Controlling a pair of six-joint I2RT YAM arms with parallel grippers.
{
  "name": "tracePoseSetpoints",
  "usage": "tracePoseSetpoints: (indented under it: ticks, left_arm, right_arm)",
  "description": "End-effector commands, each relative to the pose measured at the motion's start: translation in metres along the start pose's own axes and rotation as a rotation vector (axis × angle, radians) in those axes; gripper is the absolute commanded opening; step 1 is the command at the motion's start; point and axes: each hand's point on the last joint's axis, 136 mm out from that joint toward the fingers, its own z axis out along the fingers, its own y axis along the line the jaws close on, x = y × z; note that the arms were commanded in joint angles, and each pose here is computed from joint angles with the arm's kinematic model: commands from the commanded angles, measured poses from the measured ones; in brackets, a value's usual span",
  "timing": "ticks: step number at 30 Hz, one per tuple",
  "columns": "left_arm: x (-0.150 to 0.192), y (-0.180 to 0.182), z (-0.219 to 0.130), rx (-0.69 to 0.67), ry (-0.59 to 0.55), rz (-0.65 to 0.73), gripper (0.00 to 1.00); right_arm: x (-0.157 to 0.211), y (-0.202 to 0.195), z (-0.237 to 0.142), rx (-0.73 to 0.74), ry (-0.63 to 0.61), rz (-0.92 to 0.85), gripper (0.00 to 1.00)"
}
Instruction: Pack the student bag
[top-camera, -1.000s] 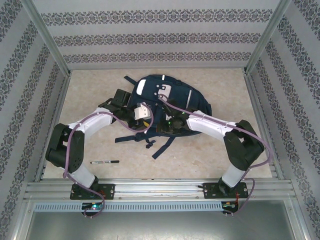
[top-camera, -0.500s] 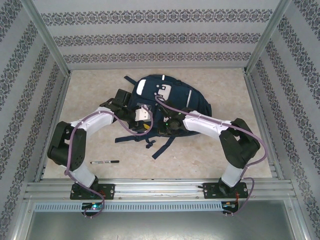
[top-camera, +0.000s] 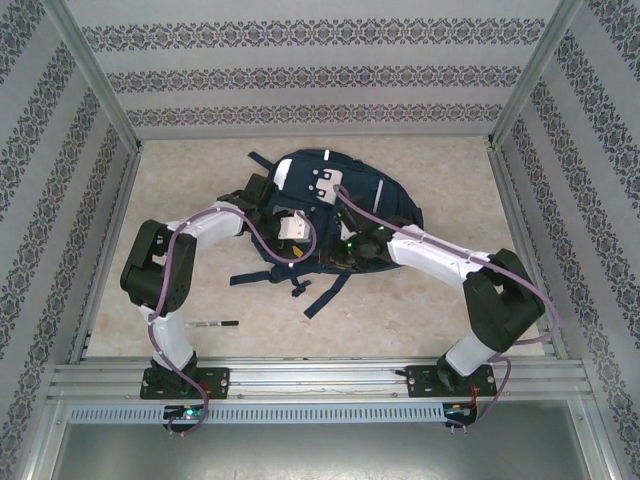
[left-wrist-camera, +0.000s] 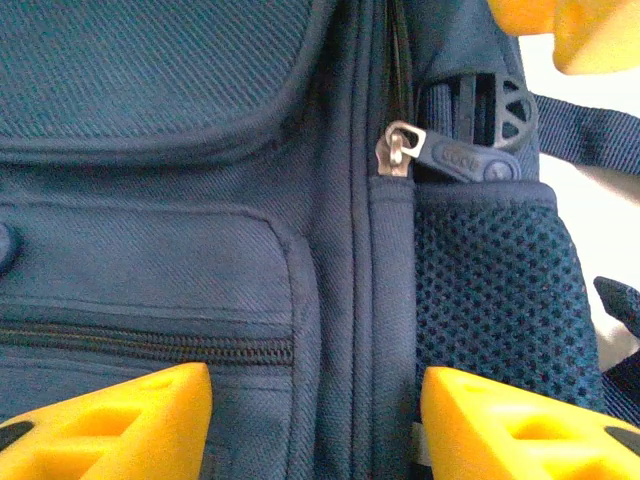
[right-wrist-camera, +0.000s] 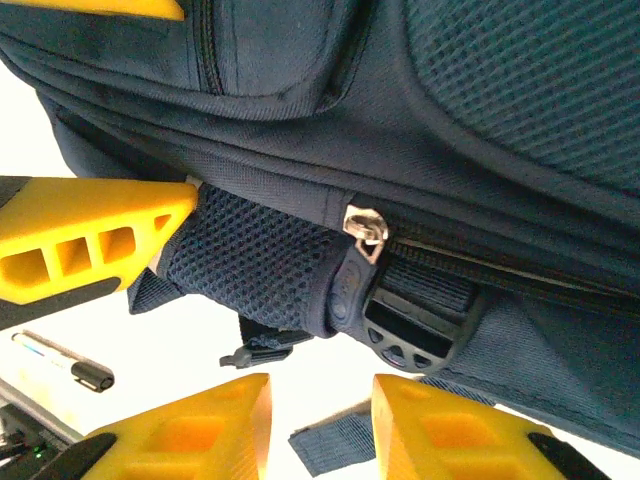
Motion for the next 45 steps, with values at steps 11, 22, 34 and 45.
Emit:
tracePoseSetpoints:
  ticks: [11, 22, 34, 45]
  left_arm:
    - [0.013, -0.019, 0.013, 0.051, 0.025, 0.012, 0.51]
    - [0.023, -0.016, 0.018, 0.069, 0.078, -0.030, 0.15]
    - [0.018, -0.003, 0.011, 0.008, 0.080, -0.002, 0.00]
    - [0.010, 0.020, -0.020, -0.080, 0.031, 0.052, 0.00]
  right_arm:
    - [-0.034, -0.011, 0.028, 0.190, -0.156, -0.006, 0.29]
    - [-0.031, -0.013, 0.043, 0.189, -0.135, 0.030, 0.28]
    - [-0.013, -0.035, 0.027, 0.253, -0.087, 0.119, 0.00]
    - [-0.003, -0.106, -0.034, 0.432, -0.031, -0.001, 0.00]
